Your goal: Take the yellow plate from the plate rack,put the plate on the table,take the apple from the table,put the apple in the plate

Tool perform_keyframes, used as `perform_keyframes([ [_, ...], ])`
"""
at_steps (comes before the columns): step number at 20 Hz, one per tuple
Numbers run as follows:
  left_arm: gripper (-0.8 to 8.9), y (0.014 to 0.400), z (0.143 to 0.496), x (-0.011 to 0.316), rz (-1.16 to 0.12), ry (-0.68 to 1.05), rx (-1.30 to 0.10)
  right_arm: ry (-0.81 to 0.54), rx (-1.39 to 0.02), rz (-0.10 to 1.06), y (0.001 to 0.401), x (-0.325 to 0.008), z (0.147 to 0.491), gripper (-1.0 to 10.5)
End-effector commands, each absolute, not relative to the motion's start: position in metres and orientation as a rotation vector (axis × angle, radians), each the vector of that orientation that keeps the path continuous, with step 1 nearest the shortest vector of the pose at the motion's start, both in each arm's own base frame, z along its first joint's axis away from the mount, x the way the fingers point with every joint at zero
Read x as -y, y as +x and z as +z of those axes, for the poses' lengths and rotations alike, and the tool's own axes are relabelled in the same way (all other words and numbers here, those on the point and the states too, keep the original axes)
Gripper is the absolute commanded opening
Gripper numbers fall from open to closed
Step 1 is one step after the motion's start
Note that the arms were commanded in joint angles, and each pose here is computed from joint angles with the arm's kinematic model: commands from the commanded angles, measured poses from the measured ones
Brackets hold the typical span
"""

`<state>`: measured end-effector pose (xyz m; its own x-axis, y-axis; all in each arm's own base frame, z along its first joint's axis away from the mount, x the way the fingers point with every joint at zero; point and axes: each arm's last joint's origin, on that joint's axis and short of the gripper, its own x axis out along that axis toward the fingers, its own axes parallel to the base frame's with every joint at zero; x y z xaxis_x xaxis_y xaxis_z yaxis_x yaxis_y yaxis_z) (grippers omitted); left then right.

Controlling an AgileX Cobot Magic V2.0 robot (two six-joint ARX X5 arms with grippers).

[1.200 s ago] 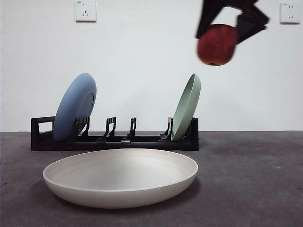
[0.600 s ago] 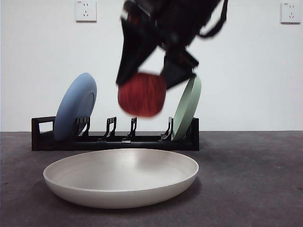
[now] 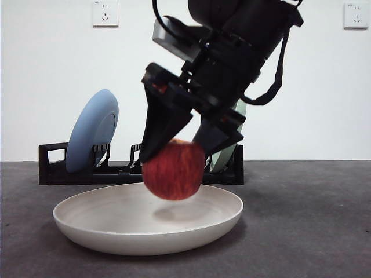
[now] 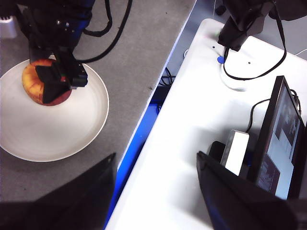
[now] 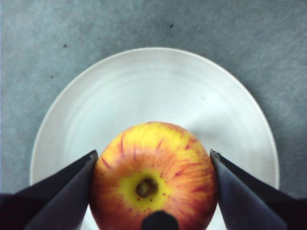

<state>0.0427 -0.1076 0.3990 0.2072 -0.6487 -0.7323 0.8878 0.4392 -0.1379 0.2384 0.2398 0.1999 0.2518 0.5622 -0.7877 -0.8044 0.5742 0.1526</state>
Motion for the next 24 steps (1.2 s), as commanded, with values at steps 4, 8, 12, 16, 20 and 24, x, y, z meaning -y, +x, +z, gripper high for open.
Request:
perform_keyframes([
  [4, 2.78, 0.043, 0.398, 0.109, -1.098, 0.341, -0.826, -0.325, -1.011, 0.933, 0.237, -0.249, 0.172, -0.1],
  [8, 2.78, 0.043, 0.398, 0.109, -1.098, 0.341, -0.827, -0.326, -1.029, 0.930, 0.236, -0.249, 0.171, 0.2],
  [12, 2.78, 0.044, 0.398, 0.109, -1.097, 0.341, -0.827, -0.312, -1.051, 0.915, 0.235, -0.248, 0.171, 4.9],
  [16, 2.78, 0.043, 0.398, 0.109, -1.097, 0.342, -0.829, -0.277, -1.028, 0.907, 0.240, -0.253, 0.182, 5.7],
  [20, 2.78, 0.043, 0.398, 0.109, -1.096, 0.344, -0.830, -0.269, -0.991, 0.910, 0.245, -0.258, 0.216, 5.7],
  [24, 2.78, 0.043, 0.398, 0.109, -1.098, 0.347, -0.828, -0.289, -1.032, 0.906, 0.235, -0.247, 0.275, 5.6],
])
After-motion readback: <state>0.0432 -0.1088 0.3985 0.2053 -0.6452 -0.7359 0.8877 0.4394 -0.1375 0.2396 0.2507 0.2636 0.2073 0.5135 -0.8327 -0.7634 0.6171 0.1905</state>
